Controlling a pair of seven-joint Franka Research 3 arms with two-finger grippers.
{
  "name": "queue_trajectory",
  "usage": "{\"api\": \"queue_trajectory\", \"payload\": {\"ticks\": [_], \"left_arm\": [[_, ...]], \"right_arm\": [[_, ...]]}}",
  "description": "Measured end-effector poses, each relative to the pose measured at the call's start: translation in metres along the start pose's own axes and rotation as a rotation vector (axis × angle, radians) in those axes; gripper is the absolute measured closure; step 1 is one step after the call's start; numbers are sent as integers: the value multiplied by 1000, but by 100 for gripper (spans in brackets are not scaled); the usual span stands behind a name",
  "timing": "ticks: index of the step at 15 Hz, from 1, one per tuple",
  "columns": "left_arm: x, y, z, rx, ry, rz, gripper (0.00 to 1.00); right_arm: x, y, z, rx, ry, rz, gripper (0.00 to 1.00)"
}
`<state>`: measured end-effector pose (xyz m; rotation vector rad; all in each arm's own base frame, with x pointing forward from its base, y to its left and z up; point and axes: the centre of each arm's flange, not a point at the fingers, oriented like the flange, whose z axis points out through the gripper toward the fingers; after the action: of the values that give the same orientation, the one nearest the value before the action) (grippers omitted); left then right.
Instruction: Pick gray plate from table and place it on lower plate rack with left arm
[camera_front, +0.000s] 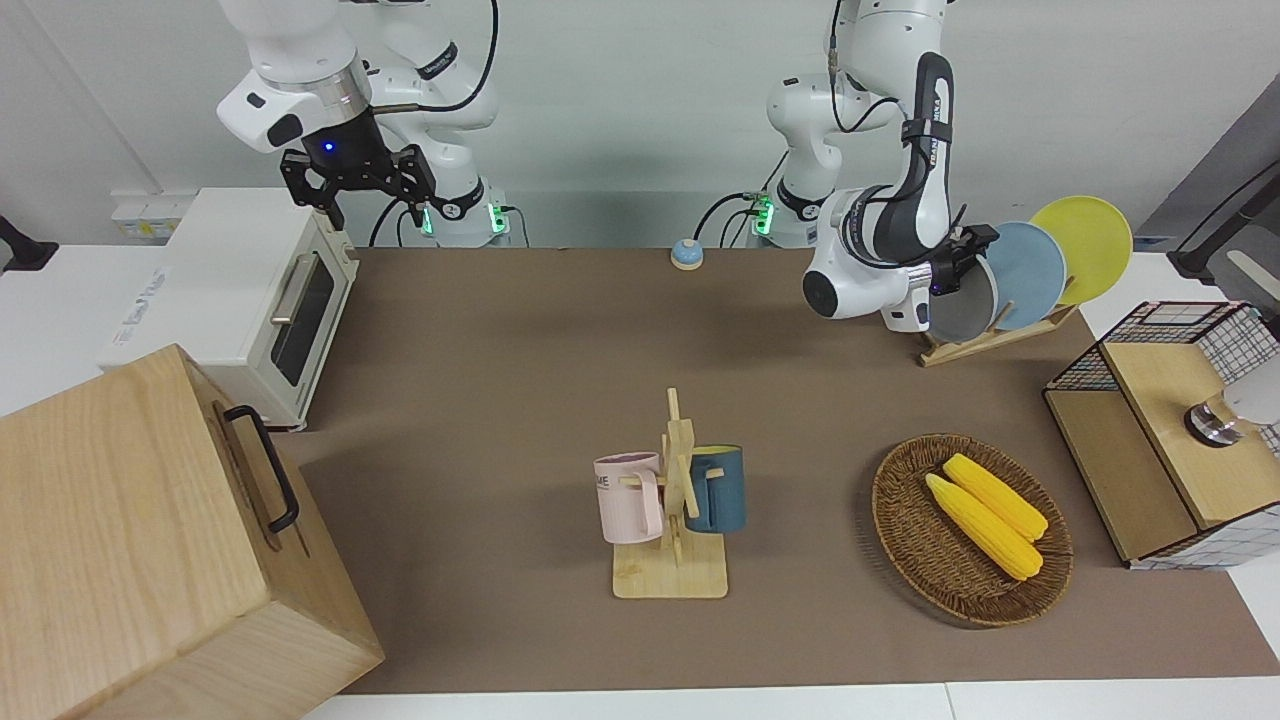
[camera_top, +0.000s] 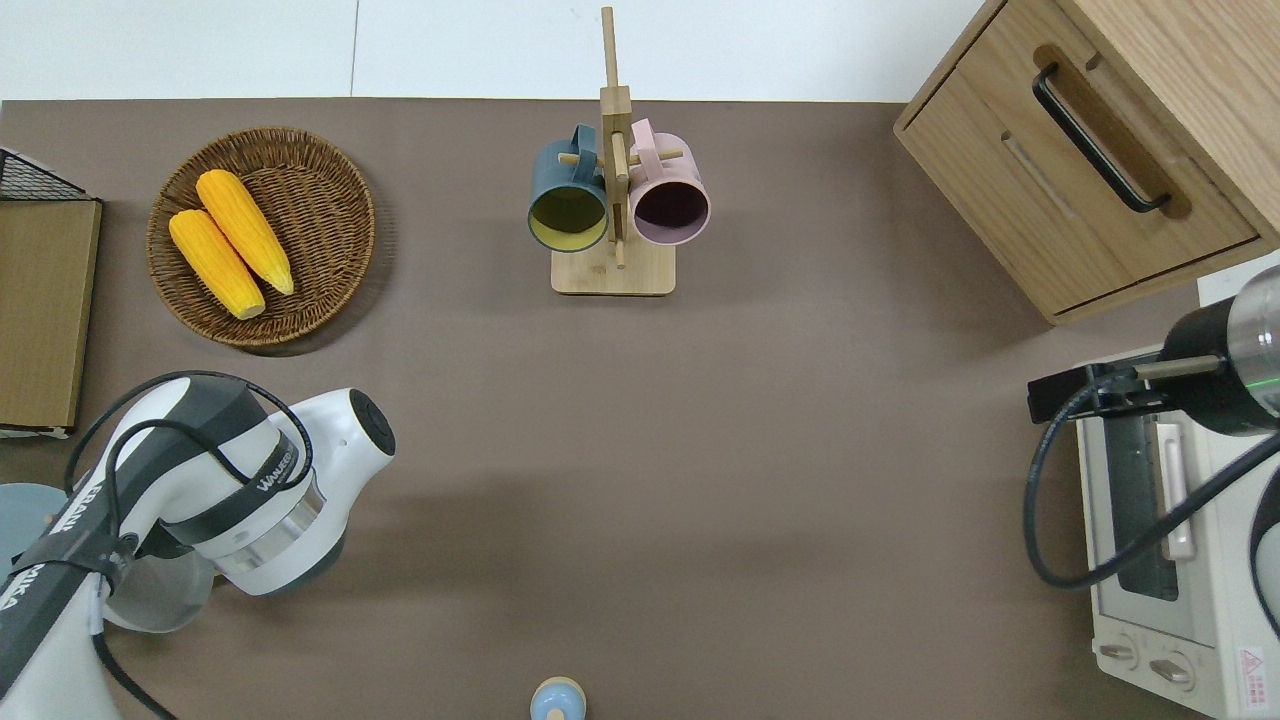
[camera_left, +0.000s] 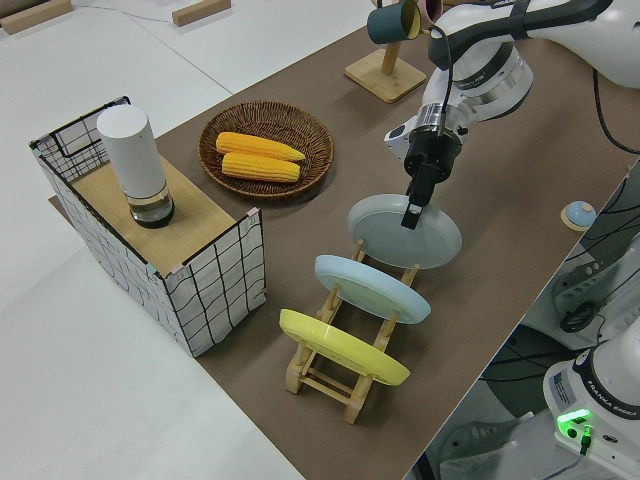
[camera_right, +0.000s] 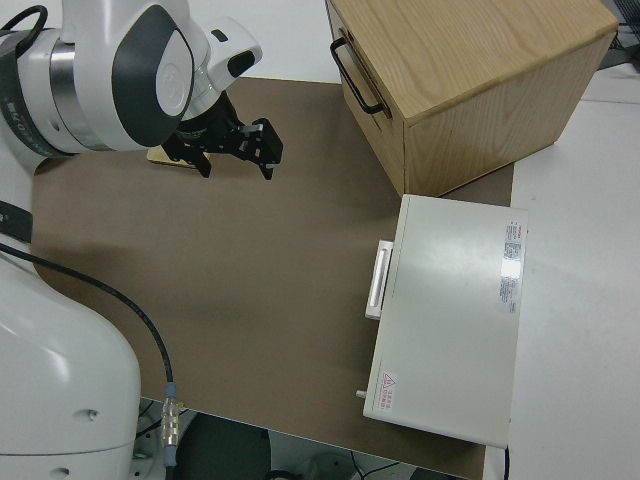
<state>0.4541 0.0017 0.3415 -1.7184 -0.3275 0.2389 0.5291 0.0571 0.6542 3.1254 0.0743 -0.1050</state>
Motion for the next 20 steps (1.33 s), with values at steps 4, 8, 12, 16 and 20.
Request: {"api": "queue_trajectory", "payload": {"ticks": [4,8,12,16,20], "left_arm": [[1,0,-1,-2,0,-1,100],[2,2,-1,1,1,0,100],[3,7,0,10,6,-7,100],[4,10,1,20,11,-18,100],[5,13,2,32,14,-20,100]], "right_arm": [[0,0,0,0,0,0,1],[0,0,0,0,0,0,1],[0,0,0,0,0,0,1],[0,0,0,0,0,0,1],[0,0,0,0,0,0,1]]}}
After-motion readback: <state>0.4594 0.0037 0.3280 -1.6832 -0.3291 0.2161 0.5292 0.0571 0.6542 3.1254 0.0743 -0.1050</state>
